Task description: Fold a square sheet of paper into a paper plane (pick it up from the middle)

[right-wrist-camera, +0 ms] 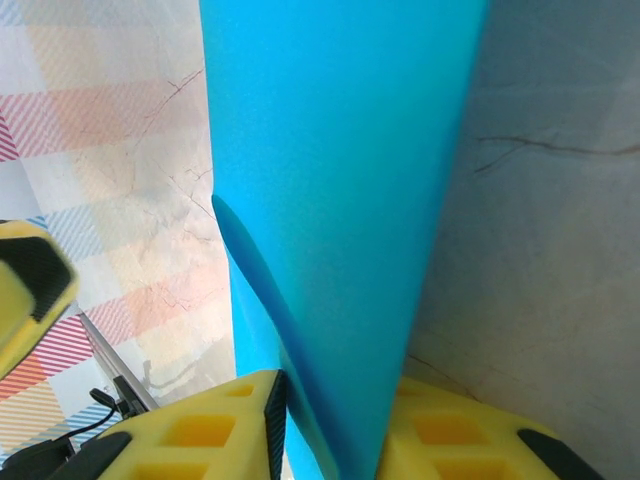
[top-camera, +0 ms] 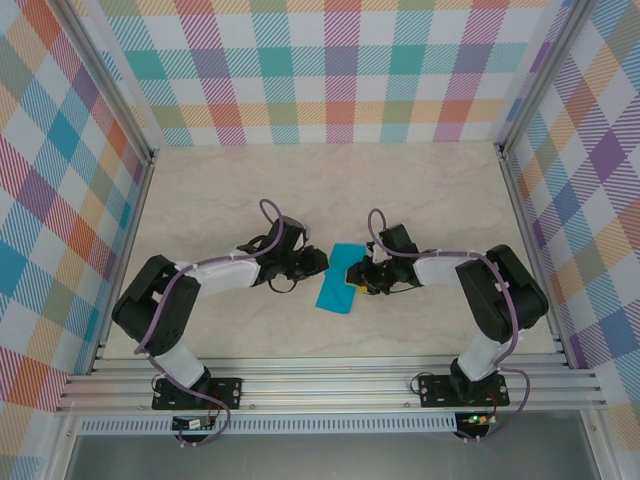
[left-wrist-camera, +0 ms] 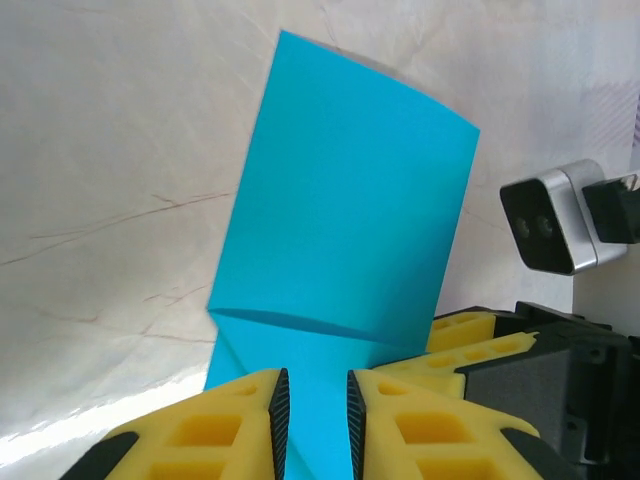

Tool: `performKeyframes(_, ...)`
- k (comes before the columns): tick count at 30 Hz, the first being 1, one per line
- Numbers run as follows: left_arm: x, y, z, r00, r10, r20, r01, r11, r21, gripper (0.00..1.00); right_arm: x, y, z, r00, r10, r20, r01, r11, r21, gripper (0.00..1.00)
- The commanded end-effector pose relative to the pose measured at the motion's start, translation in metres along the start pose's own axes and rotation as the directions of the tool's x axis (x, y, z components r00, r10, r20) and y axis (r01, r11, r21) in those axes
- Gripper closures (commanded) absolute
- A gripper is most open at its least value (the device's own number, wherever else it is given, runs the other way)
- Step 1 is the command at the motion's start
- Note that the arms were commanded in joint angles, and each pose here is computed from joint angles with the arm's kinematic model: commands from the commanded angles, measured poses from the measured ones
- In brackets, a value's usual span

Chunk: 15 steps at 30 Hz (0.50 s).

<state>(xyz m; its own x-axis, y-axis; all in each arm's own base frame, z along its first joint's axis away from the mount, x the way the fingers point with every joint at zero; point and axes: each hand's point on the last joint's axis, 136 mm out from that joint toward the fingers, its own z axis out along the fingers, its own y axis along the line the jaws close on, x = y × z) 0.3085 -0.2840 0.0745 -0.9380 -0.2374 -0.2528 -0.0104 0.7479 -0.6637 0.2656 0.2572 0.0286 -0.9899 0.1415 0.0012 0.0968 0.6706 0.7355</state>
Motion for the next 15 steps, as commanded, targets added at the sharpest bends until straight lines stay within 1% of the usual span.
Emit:
performKeyframes(1, -0.01, 0.016, -0.017, 0.996, -0.028, 0.084, 0.034, 0.997, -0.069, 0.76, 0.0, 0.011, -0.007, 0.998, -0.058, 0.011, 0.058, 0.998, -0.033, 0.77)
performKeyframes(5, -0.014, 0.021, -0.034, 0.99, -0.032, 0.14, 0.044, 0.995, -0.089, 0.76, -0.002, 0.018, -0.012, 0.997, -0.08, 0.018, 0.08, 0.996, -0.034, 0.86)
performKeyframes(11, -0.022, 0.025, -0.057, 0.975, -0.032, 0.221, 0.058, 0.991, -0.116, 0.76, -0.008, 0.035, -0.032, 0.986, -0.162, 0.038, 0.162, 0.987, 0.011, 0.92)
performKeyframes(15, -0.027, 0.03, -0.073, 0.961, -0.03, 0.277, 0.072, 0.987, -0.141, 0.75, -0.011, 0.039, -0.054, 0.976, -0.213, 0.051, 0.206, 0.972, 0.109, 0.93)
